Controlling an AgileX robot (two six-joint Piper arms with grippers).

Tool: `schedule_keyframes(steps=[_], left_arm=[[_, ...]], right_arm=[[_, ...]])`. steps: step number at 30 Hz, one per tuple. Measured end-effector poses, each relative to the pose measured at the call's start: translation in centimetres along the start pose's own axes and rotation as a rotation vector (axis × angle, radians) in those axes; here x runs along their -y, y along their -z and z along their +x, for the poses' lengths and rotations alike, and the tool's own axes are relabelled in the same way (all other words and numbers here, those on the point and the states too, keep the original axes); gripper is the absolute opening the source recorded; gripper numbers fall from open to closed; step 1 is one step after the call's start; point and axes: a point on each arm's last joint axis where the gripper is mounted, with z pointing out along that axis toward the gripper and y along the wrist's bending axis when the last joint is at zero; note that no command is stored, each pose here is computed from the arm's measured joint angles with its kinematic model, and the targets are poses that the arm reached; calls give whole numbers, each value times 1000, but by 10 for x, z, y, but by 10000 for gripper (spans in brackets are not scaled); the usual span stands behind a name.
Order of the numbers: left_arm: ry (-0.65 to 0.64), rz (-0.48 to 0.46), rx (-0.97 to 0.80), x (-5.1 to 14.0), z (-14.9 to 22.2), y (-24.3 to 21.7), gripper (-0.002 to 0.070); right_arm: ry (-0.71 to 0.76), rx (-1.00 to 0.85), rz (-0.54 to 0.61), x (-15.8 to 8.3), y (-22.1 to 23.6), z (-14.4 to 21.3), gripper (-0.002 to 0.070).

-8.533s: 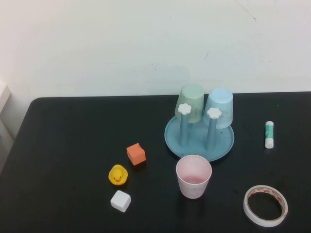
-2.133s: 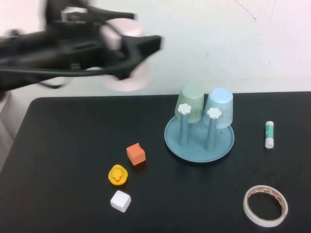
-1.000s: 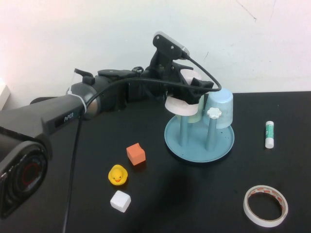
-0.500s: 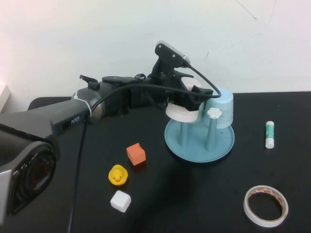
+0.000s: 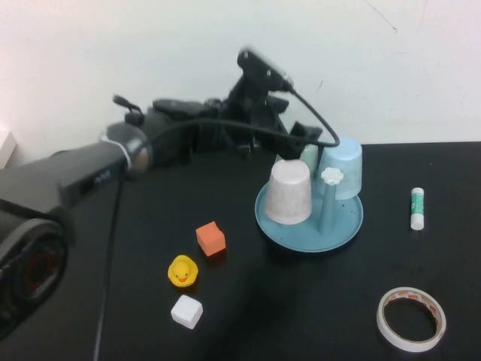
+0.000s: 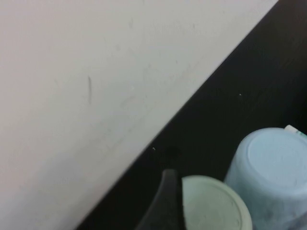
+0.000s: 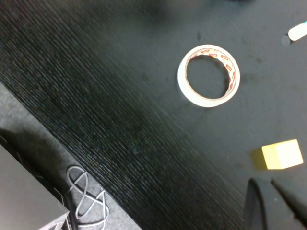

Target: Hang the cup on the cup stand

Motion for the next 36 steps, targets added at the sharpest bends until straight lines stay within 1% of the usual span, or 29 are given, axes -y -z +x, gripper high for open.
schedule_keyframes(steps=[1,3,6,8,11,13,15,19,24,27,30,34,36], left_arm=[[-39,-15,6,1,-17,11,573],[-80,-31,16,3,-36,25,498],[-167,-64,38,8,-71,52,350],[-246,-90,51,13,-97,77,239],[-338,-132,57,25,-136,122,95],[-370,-168,53,33,-156,153,40],[-376,-213,52,40,-175,187,18],[-329,-319,96,56,-207,264,4],[-292,-414,136,81,-221,337,0],[-267,-463,181,97,-210,366,0],[-240,-500,228,113,-187,388,0],[-174,-516,248,130,-141,402,0],[-142,-512,222,136,-111,401,0]], right_arm=[[0,0,-1,0,0,0,1],[0,0,-1,0,0,0,1],[0,0,-1,0,0,0,1],[0,0,-1,0,0,0,1],[0,0,-1,0,0,0,1],[0,0,-1,0,0,0,1],[0,0,-1,0,0,0,1],[0,0,-1,0,0,0,1],[0,0,-1,0,0,0,0],[0,0,-1,0,0,0,0],[0,0,-1,0,0,0,0],[0,0,-1,0,0,0,0],[0,0,-1,0,0,0,0]])
